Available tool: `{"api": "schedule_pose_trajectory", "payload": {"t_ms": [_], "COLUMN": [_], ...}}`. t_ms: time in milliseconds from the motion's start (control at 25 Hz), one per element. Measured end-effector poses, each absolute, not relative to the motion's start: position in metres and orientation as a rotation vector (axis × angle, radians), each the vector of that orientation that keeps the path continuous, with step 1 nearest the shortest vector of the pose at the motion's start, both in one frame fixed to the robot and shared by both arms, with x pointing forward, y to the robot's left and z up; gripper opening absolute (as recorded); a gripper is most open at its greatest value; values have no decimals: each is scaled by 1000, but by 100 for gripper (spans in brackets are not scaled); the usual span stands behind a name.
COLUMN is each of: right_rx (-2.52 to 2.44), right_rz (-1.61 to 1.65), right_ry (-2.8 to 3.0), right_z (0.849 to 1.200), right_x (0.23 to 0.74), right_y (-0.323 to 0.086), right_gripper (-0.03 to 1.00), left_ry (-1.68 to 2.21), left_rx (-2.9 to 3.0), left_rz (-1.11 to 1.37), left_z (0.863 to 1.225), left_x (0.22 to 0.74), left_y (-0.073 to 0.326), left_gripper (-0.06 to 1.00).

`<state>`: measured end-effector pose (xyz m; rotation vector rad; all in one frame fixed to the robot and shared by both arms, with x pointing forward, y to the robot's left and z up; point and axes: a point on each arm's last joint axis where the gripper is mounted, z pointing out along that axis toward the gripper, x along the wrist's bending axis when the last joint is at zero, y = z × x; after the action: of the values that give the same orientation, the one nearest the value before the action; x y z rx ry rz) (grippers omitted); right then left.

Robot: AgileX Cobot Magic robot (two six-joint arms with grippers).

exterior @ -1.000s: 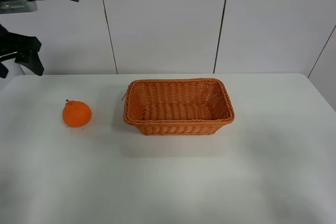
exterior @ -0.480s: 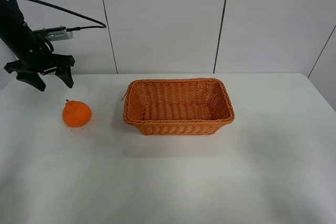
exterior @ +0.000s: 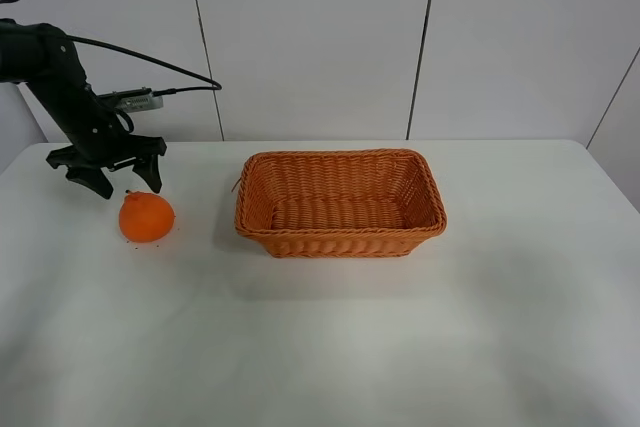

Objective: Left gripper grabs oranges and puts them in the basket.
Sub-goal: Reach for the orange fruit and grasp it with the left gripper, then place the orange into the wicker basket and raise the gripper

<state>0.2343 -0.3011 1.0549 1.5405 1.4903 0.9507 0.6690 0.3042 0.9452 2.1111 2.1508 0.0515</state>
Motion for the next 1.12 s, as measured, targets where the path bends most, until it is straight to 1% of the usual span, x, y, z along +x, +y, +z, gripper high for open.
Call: {"api": "schedule_pose_trajectory", "payload": {"t_ms": [400,520,600,640,720,800,840,960,1120], "right_rx": [1540,1540,1540,1540,1540,1540,1540,1540,1540], "right_rz": [951,951,951,951,951,951,951,951,951], "right_ry": [1490,1490,1490,1490,1490,1490,1490,1490,1490], "right_z": [1055,1055,1055,1055,1055,1055,1055,1055,1055], "right_x": [234,234,234,234,234,234,234,234,234], "right_y": [-301,-301,-301,-301,-301,-301,-301,-301,-301], "right_gripper": [69,69,69,69,69,69,69,69,69], "left_ry": [2191,2201,2205,2206,2207,2209,2209,2217,2199], "left_rx": [2160,2182,2188,2189,2191,2206,2217,2226,2216], "left_rz": [-34,-49,-52,-55,-60,-59,-54,-44,7], "left_z": [898,888,887,887,887,888,889,894,915], "left_x": [673,673,673,673,672,671,671,670,669], "left_y": [302,303,303,303,303,304,305,306,307], "left_gripper": [85,84,77,70,50,33,30,29,26]}}
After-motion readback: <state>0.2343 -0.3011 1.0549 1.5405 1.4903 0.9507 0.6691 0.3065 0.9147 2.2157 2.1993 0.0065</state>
